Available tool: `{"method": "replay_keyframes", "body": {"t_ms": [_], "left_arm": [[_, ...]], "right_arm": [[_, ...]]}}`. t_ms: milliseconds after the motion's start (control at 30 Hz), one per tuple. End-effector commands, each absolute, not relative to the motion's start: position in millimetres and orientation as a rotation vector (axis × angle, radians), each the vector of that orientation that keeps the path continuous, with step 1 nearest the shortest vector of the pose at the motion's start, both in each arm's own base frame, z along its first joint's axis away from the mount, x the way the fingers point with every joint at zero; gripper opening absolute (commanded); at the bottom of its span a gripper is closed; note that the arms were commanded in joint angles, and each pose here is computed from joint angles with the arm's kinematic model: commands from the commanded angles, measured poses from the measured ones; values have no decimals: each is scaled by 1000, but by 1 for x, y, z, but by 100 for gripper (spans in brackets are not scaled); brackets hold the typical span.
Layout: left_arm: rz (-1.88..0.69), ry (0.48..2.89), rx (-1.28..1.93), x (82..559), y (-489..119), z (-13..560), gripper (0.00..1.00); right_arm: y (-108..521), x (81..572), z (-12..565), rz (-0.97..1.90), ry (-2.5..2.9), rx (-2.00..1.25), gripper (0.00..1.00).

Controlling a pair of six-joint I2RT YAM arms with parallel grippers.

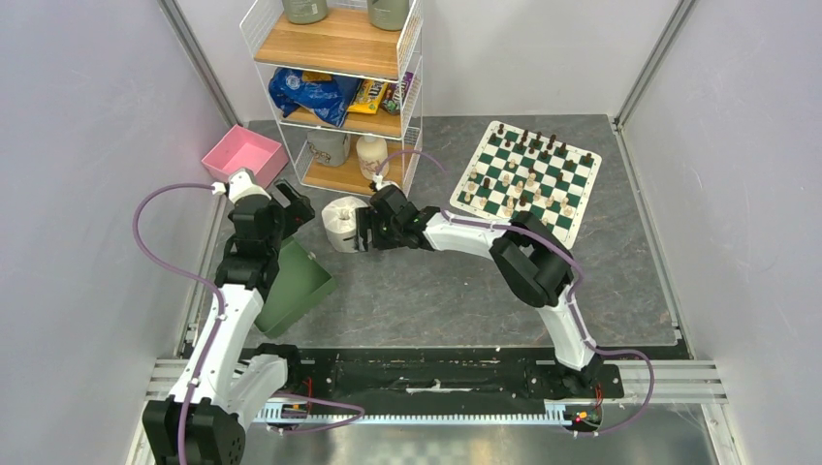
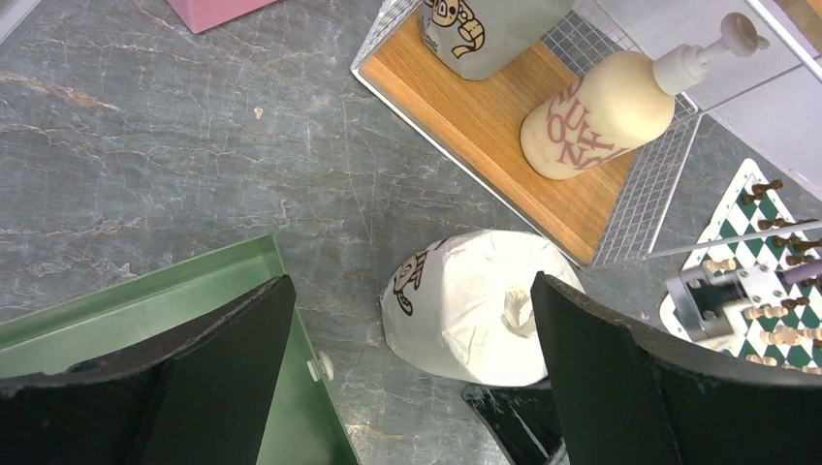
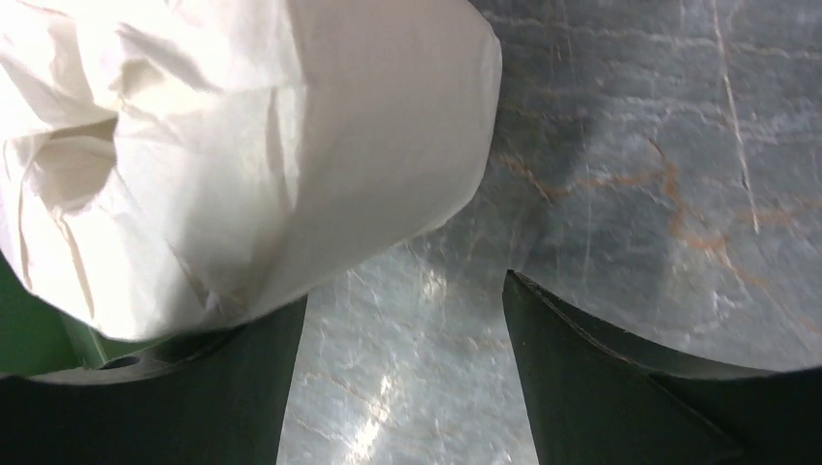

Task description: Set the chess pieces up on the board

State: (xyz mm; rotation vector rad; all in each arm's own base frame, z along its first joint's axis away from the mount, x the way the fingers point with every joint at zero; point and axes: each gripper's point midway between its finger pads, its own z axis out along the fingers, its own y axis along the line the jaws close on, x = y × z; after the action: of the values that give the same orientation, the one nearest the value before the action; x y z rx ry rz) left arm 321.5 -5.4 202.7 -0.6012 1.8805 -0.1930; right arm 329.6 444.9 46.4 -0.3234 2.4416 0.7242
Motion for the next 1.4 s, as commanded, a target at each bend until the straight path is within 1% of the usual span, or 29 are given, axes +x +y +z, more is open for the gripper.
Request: {"method": "replay_keyframes", "body": {"t_ms": [0, 167, 267, 500, 633, 767, 900, 1000, 1100, 1133, 1233, 1367], "left_arm": [[-213, 1837, -621, 321, -4, 211, 100], [-215, 1843, -620, 323, -5, 209, 100], [-215, 1843, -620, 323, -5, 210, 100], [-224, 1834, -618, 326, -6, 214, 100], [-290, 1831, -544, 329, -19, 225, 100], [-399, 1806, -492, 331, -35, 238, 100], [-499, 1795, -479, 332, -50, 247, 100], [-553, 1779, -424, 332, -63, 257, 100], [-550, 1781, -381, 332, -72, 262, 100], [-547, 1785, -371, 333, -75, 261, 100], [-537, 1802, -343, 334, -86, 258, 100], [-535, 1816, -316, 334, -99, 254, 100]], "right_arm": [[471, 350, 66, 796, 2351, -327, 81], [469, 351, 68, 787, 2343, -330, 81], [461, 345, 82, 782, 2322, -361, 82], [413, 327, 129, 707, 2246, -373, 90], [373, 316, 151, 652, 2222, -309, 92], [308, 313, 157, 554, 2239, -134, 93], [226, 309, 157, 448, 2242, 99, 92], [160, 301, 163, 352, 2195, 283, 87], [93, 291, 160, 194, 2149, 455, 83], [74, 288, 156, 152, 2144, 512, 79], [30, 285, 143, 90, 2168, 661, 71], [-13, 289, 122, 114, 2204, 876, 67]]}}
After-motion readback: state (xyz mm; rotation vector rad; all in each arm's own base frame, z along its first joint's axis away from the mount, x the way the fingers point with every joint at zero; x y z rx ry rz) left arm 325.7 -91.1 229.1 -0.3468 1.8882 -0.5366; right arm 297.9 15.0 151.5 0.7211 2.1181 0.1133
